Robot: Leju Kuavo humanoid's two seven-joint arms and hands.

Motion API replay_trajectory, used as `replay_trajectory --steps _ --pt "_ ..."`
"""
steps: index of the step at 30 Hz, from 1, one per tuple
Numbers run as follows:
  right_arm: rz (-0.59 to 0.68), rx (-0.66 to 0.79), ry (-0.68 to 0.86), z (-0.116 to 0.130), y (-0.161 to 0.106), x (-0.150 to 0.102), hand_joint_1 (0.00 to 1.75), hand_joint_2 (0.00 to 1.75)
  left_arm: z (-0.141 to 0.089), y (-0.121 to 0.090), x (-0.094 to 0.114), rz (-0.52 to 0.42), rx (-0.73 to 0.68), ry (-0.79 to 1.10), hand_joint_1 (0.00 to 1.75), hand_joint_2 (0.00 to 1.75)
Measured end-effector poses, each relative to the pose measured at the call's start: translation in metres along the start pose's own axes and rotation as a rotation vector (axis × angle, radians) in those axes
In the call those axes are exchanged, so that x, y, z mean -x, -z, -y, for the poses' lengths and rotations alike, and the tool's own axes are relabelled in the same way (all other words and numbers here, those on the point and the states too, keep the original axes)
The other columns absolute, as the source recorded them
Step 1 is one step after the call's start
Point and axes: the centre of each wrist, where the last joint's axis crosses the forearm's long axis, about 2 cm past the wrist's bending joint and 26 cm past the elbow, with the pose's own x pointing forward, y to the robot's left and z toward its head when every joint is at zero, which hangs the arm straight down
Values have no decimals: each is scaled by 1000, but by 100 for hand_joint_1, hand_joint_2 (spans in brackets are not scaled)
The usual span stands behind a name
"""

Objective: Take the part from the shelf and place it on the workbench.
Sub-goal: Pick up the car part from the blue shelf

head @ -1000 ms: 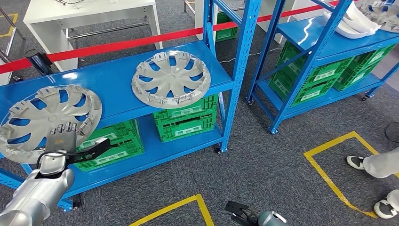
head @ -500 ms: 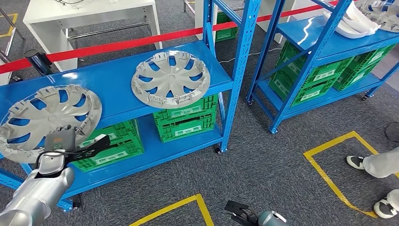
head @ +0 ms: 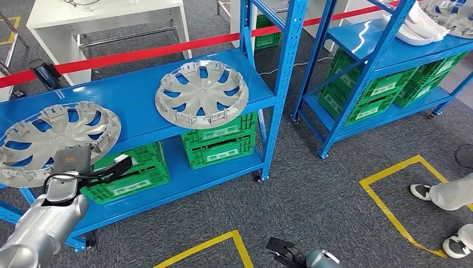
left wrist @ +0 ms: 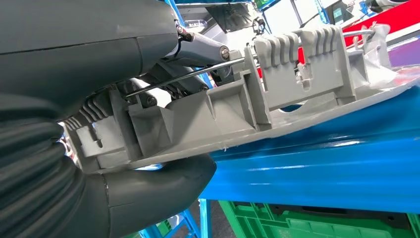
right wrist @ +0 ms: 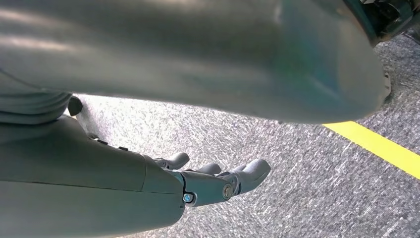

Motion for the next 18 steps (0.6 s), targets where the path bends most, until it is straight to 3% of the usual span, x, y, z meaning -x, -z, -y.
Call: replay_trajectory --steps 18 --pt "3 3 -1 1 0 -2 0 0 -2 1 0 5 -18 13 175 175"
